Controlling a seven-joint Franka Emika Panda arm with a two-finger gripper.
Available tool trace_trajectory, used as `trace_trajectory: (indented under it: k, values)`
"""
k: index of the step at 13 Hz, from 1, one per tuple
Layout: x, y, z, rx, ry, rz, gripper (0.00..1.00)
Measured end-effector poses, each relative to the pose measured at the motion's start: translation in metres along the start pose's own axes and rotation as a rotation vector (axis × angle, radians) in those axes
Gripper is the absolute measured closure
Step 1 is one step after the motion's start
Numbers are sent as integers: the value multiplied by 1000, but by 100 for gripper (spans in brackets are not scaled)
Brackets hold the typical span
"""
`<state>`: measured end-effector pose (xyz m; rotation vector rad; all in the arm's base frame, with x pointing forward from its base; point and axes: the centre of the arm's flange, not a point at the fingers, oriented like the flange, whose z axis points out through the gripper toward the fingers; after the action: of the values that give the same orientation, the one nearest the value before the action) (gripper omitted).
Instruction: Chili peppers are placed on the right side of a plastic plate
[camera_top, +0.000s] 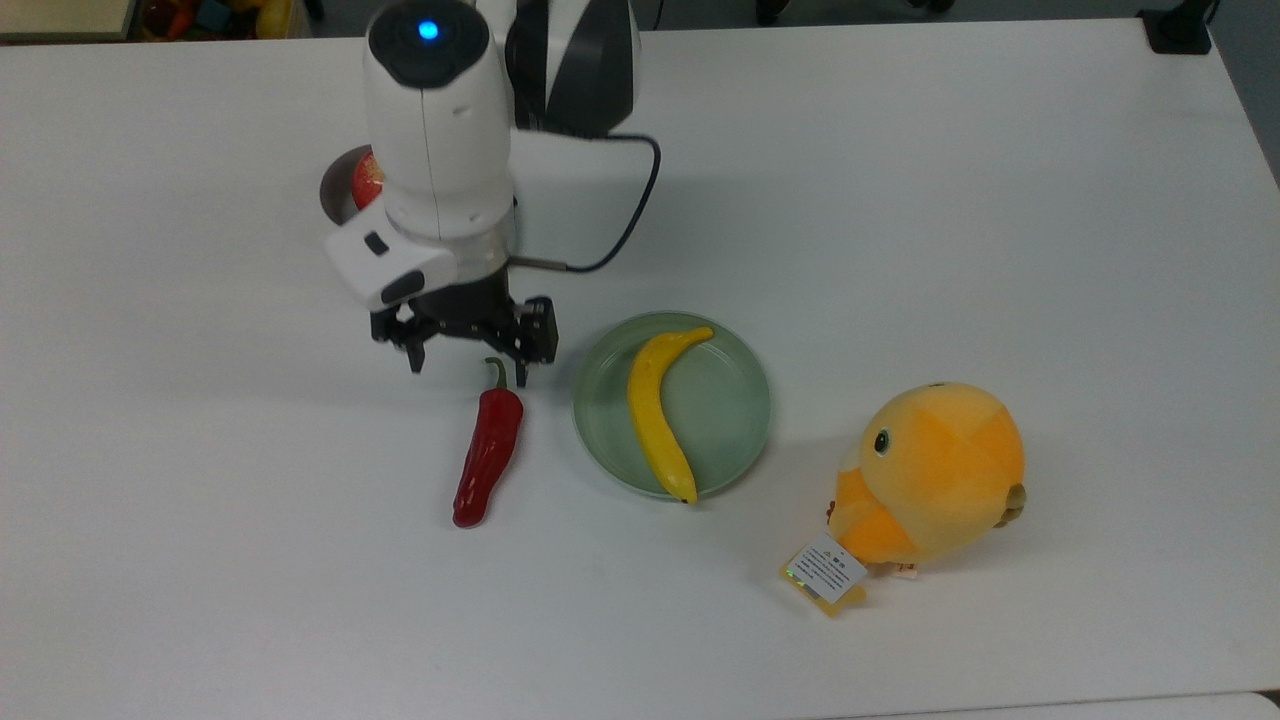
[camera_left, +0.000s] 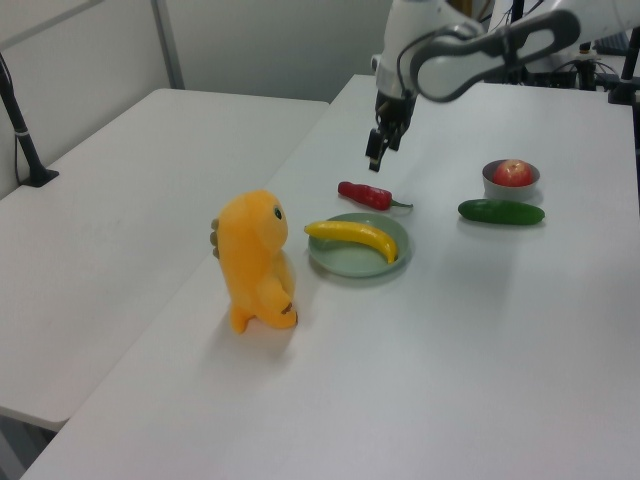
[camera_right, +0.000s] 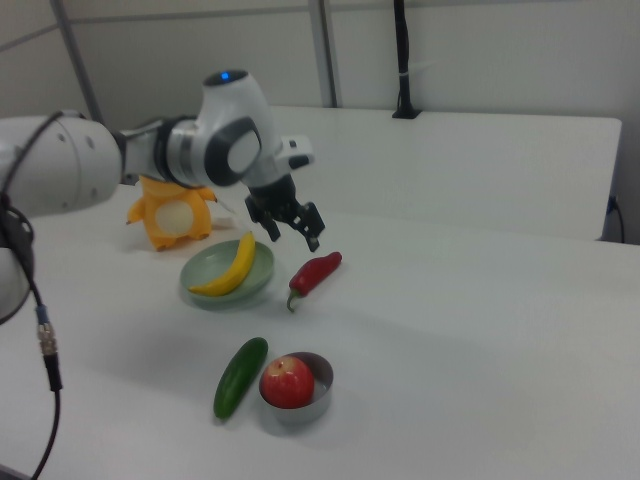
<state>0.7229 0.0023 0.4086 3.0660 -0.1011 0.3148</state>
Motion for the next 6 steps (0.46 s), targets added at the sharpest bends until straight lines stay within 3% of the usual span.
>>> trace_trajectory:
  k: [3, 6]
  values:
    - [-21, 8, -71, -26, -47, -18, 0]
    - [-71, 6, -128, -25, -103, -32, 0]
